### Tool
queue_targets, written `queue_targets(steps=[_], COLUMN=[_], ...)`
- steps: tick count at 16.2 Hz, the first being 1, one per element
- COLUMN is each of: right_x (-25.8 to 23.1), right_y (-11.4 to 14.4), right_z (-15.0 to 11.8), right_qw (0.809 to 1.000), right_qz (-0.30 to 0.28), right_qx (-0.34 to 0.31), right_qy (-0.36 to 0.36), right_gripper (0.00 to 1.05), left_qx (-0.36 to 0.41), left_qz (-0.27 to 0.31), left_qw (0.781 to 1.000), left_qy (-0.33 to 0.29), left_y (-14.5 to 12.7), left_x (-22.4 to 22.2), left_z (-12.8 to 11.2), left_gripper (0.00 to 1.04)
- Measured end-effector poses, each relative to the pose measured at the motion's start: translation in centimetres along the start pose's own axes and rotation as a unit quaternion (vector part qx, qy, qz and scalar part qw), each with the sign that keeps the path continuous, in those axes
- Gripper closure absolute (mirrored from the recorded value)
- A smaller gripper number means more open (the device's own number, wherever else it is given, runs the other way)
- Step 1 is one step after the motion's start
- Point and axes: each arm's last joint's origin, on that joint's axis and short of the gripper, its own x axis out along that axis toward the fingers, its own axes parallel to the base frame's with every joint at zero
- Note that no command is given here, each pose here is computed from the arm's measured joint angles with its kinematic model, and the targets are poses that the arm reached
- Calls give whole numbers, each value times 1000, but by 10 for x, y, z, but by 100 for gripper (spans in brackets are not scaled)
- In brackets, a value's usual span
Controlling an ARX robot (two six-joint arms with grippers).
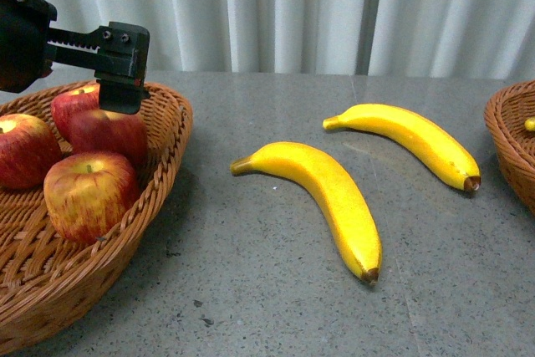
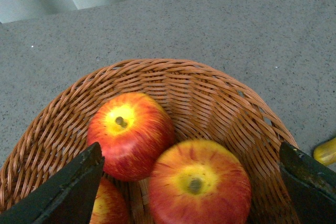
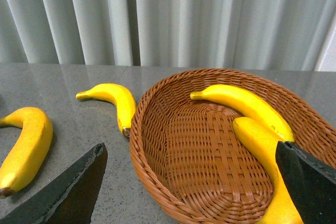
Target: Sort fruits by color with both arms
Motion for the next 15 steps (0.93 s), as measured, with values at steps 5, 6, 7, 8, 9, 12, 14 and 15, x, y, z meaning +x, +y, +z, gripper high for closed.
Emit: queue_targets(steps=[5,6,7,8,9,12,14,15], right_x=[0,0,0,0,0,0,0,0], right_y=[0,0,0,0,0,0,0,0], right_z=[0,0,0,0,0,0,0,0], right_qw=[1000,1000,1000,1000,1000,1000,1000,1000], right_qz=[0,0,0,0,0,0,0,0], right_qx=[0,0,0,0,0,0,0,0], right_qy=[0,0,0,0,0,0,0,0], right_gripper=[7,7,7,7,7,7,7,7], left_qx=[1,1,0,1,0,-3,-4,-4], left_qz=[-7,-12,-13,-14,-16,7,17,24], left_qw=[1000,1000,999,998,997,987,981,978], left_qy=[-10,-23,-42,-53,-78,-164,-191,-206], left_y=[-4,-6,-7,-8,-10,-13,-16,-16], left_x=[-2,-6,-12,-18,-26,-69,-91,-102], left_z=[3,7,12,17,24,45,44,43], left_gripper=[7,7,7,7,7,7,7,7])
